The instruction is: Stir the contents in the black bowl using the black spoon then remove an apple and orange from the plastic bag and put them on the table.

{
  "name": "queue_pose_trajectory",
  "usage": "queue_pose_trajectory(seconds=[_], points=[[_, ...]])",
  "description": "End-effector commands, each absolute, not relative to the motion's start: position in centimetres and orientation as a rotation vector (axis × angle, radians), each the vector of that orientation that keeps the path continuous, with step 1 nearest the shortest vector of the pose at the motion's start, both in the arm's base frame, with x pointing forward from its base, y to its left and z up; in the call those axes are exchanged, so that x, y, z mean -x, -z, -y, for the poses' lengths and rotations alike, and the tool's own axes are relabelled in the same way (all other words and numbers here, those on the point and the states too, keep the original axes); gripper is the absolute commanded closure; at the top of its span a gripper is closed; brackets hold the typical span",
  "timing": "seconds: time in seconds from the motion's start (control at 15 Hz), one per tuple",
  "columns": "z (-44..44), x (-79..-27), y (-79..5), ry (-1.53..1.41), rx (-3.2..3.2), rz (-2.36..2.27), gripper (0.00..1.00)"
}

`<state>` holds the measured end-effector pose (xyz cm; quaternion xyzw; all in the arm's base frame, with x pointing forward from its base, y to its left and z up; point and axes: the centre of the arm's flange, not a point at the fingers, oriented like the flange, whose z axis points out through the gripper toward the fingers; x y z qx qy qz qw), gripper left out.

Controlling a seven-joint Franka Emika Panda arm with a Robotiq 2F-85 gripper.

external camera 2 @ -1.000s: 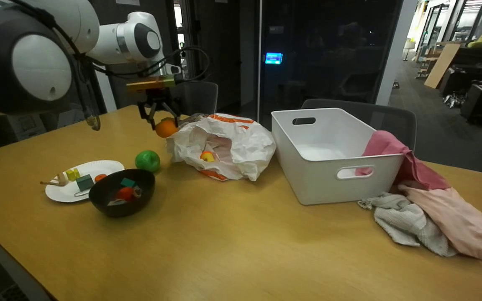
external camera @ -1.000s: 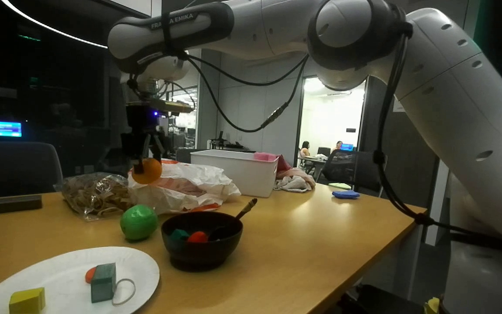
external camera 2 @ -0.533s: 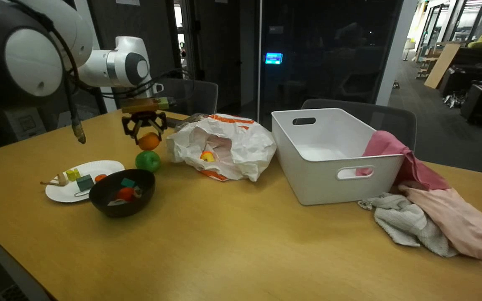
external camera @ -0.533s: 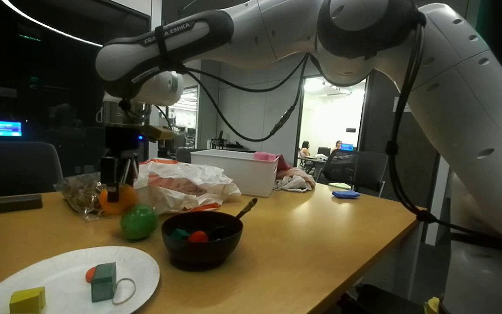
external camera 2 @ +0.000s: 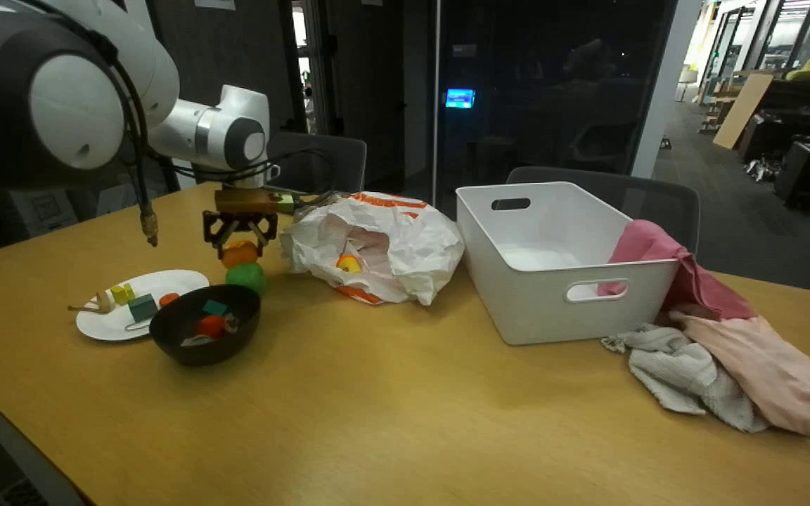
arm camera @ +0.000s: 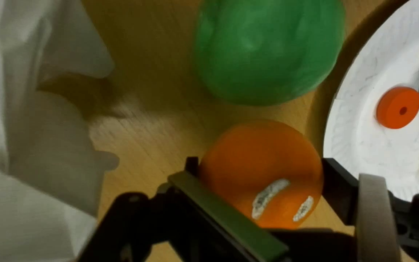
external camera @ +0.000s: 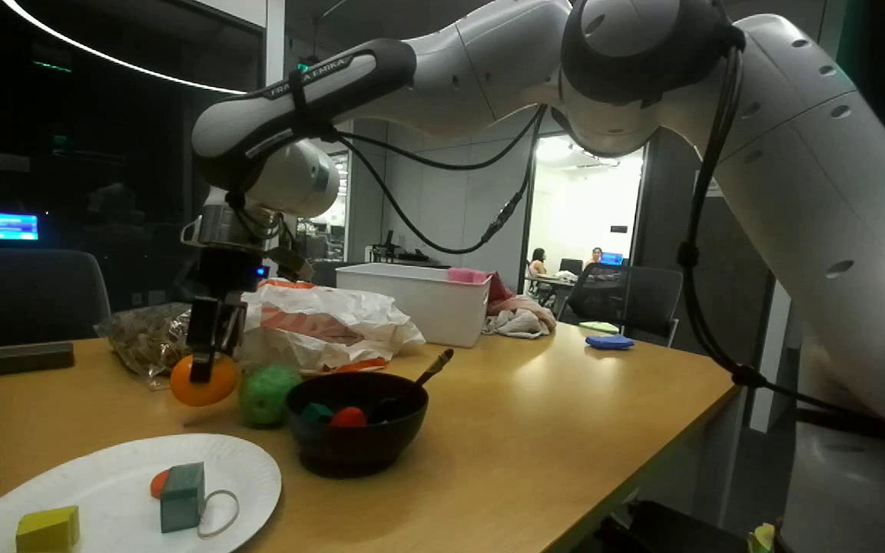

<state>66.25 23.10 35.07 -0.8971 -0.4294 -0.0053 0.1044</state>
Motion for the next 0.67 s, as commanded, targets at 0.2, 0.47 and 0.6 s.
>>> queue_pose_trajectory(seconds=[0.2, 0.47, 0.6], points=[[-20.7, -65.4, -34.6, 0.022, 2.582, 1.235, 0.0], [-20.4, -65.6, -35.0, 0.033, 2.594, 1.203, 0.0], [-20.6, -65.5, -36.3, 0.065, 2.642, 1.201, 0.0]])
